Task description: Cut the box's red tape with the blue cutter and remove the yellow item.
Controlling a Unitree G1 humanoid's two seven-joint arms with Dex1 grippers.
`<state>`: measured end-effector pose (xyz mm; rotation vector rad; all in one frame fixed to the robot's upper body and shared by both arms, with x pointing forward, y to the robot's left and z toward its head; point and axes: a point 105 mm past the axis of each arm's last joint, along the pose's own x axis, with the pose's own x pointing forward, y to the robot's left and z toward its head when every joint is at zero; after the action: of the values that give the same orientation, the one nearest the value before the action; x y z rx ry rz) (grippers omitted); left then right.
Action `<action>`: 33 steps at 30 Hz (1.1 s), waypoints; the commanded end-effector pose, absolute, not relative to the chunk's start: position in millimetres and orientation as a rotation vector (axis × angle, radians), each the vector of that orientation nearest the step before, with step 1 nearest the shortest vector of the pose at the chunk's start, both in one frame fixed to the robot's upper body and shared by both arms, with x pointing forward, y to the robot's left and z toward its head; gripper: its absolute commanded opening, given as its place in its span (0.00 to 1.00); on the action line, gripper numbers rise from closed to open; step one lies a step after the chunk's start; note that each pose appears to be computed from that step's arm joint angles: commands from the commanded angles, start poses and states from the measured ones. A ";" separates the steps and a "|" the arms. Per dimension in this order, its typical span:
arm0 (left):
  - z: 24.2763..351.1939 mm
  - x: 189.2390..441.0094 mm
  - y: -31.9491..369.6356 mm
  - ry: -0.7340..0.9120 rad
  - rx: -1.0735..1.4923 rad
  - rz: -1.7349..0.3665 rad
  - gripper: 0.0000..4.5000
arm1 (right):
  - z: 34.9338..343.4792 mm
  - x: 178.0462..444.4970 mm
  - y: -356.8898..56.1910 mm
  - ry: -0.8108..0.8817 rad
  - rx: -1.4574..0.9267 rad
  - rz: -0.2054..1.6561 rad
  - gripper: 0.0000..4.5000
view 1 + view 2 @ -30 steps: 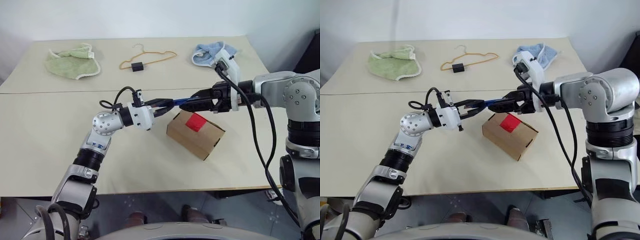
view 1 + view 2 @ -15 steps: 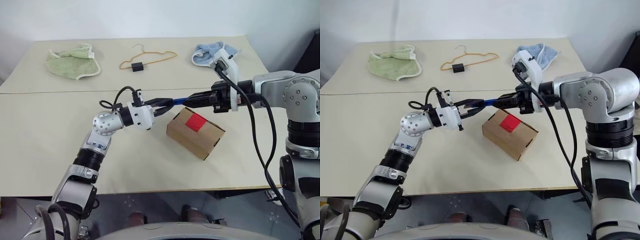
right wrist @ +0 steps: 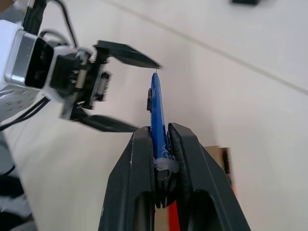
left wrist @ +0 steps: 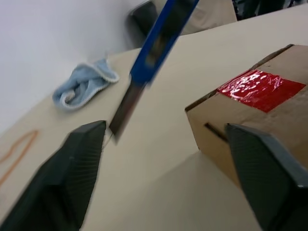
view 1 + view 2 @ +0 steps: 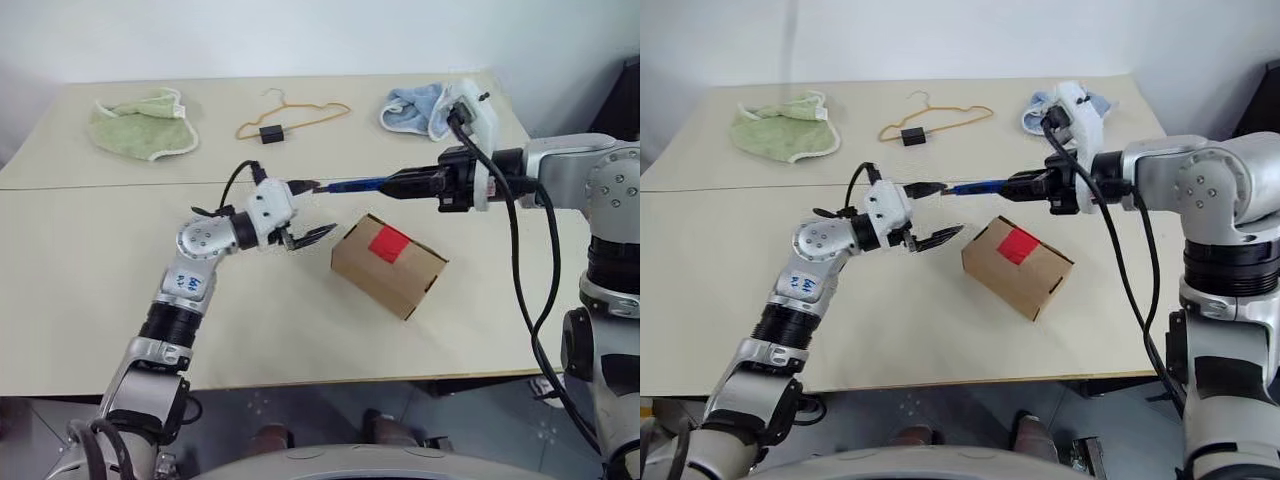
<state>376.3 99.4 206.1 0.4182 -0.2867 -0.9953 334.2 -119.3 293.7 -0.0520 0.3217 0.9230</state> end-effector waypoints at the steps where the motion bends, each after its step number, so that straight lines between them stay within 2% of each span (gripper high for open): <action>1: 226.1 378.2 131.6 -0.232 0.284 -0.941 1.00 | 316.9 326.3 -134.7 0.215 -0.061 0.870 0.03; 7: 230.1 380.9 147.9 -0.137 0.190 -0.916 1.00 | 315.6 317.9 -149.0 0.200 -0.038 0.826 0.03; 12: 233.1 379.0 127.7 -0.122 0.180 -0.979 1.00 | 314.4 310.4 -157.1 0.188 -0.029 0.807 0.03; 16: 234.5 366.4 92.7 -0.133 0.133 -1.128 1.00 | 311.8 306.4 -168.4 0.184 -0.028 0.759 0.03; 24: 223.4 341.4 36.6 -0.038 0.078 -1.435 1.00 | 307.8 294.7 -179.1 0.168 -0.031 0.707 0.03; 31: 206.6 353.0 30.0 0.092 0.166 -1.395 1.00 | 305.3 288.1 -183.4 0.143 -0.038 0.678 0.03; 33: 213.0 355.3 28.8 0.043 0.145 -1.377 0.91 | 303.8 286.7 -185.6 0.140 -0.036 0.666 0.03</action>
<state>354.5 30.7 196.3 0.1249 0.1213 -1.3851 294.0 -182.3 294.3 -0.0161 0.1907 0.6800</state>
